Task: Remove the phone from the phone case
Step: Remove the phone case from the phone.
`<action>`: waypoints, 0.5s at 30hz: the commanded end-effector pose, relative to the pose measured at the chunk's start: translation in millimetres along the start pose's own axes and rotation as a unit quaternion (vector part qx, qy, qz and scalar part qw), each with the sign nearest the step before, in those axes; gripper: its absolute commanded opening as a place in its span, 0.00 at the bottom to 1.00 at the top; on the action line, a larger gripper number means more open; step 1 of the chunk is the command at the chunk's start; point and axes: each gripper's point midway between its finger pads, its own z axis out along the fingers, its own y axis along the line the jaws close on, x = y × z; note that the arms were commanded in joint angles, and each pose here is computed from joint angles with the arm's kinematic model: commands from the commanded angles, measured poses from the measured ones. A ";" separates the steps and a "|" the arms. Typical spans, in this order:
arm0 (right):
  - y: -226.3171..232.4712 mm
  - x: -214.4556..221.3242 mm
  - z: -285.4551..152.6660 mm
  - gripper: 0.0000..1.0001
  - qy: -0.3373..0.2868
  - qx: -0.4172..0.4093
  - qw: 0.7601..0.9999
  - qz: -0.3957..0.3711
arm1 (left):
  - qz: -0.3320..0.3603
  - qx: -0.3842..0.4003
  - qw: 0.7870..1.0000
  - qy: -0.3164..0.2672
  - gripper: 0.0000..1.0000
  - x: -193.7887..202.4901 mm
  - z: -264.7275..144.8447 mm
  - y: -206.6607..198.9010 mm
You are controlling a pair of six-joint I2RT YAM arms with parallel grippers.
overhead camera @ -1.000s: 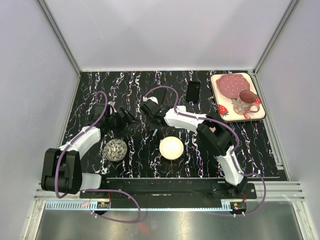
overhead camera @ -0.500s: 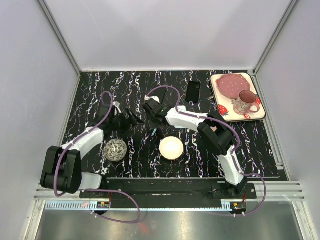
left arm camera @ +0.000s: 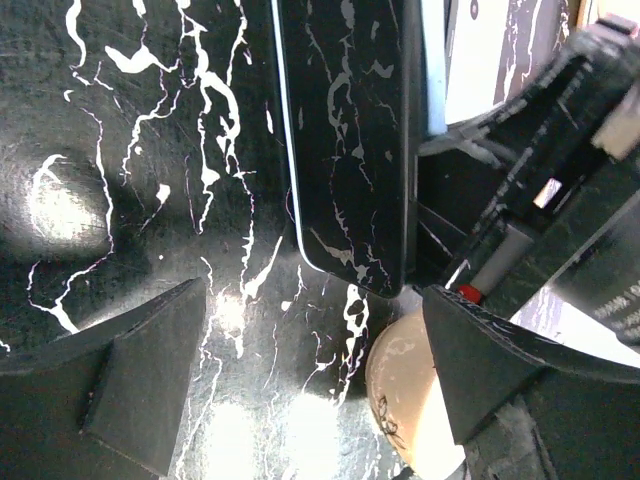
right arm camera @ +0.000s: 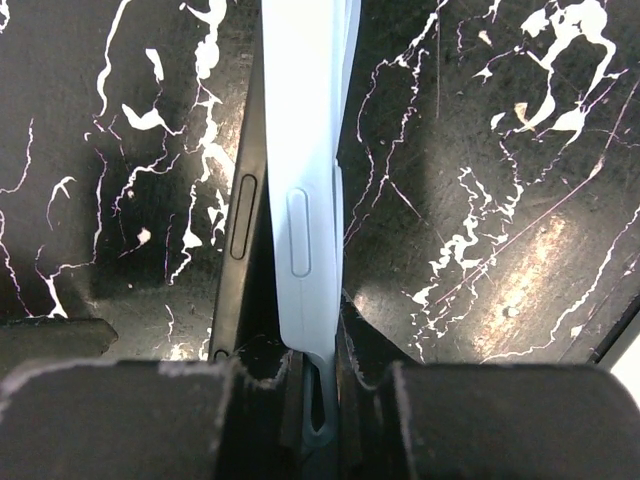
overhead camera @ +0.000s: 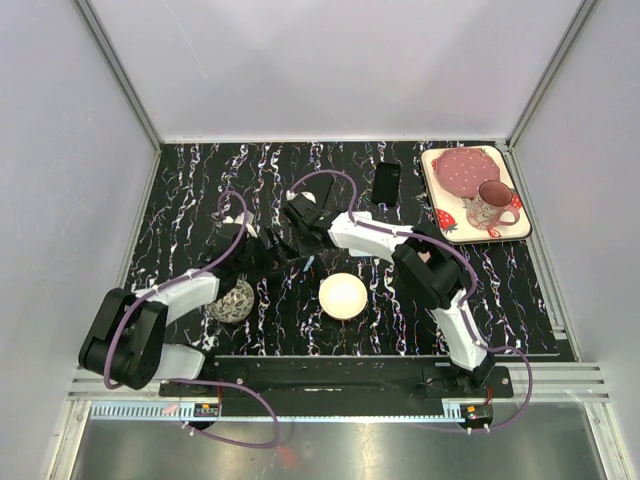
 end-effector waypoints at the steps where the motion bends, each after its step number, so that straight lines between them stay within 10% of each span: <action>1: -6.2 122.5 27.2 0.00 0.209 -0.001 0.978 -0.009 | 0.070 0.055 0.990 -0.113 0.90 -30.2 -9.1 -31.1; 15: 42.9 91.5 -11.7 0.00 0.240 -0.090 0.966 0.031 | 0.258 0.161 0.929 -0.212 0.88 -12.8 -39.5 -79.7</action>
